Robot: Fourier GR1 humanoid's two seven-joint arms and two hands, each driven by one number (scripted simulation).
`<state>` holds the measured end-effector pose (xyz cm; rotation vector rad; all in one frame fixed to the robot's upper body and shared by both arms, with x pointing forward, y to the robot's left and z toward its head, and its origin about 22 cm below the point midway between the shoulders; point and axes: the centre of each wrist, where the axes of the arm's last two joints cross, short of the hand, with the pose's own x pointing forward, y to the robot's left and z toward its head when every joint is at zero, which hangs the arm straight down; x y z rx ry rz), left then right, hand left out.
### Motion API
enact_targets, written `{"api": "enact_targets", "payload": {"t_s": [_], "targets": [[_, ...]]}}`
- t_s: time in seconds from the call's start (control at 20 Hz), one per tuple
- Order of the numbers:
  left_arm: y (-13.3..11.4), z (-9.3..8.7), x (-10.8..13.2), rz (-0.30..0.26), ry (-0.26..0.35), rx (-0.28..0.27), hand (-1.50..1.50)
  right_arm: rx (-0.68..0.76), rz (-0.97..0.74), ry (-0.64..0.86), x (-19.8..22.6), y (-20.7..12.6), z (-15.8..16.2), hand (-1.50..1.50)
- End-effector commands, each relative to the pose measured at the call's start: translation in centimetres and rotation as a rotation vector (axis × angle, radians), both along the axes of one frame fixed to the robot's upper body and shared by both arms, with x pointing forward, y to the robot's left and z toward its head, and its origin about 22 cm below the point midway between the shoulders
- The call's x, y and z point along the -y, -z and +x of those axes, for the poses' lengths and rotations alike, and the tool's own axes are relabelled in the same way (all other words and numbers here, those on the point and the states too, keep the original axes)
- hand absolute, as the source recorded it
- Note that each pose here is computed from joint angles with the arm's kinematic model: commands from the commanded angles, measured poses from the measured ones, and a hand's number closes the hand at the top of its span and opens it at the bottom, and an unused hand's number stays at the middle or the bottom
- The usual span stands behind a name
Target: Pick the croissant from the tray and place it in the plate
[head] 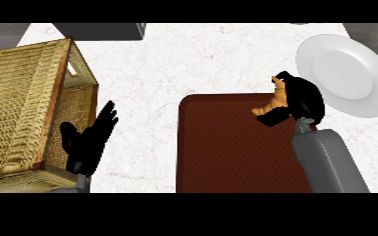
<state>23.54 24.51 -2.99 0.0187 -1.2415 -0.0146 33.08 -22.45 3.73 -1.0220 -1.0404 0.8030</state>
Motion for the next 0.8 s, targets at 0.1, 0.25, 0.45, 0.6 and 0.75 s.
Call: {"api": "enact_targets", "payload": {"t_s": [0.1, 0.25, 0.45, 0.6, 0.75], "targets": [[0.0, 0.2, 1.0, -0.012, 0.042, -0.005, 0.00, 0.295, 0.000, 0.522, 2.5, -6.4, 4.0, 1.50], [-0.4, 0.7, 1.7, -0.013, 0.083, 0.003, 0.00, 0.423, -0.023, 0.729, 3.4, -8.9, 5.4, 1.50], [-0.7, 1.0, 2.1, -0.007, 0.116, 0.008, 0.00, 0.593, -0.026, 0.969, 4.4, -11.3, 6.6, 1.50], [-1.0, 1.5, 2.8, -0.005, 0.125, 0.027, 0.00, 0.673, -0.033, 1.082, 4.9, -12.1, 7.4, 1.50], [-0.4, 0.8, 3.3, -0.024, 0.125, 0.005, 0.00, 0.774, -0.024, 1.164, 6.0, -12.3, 7.6, 1.50]]}}
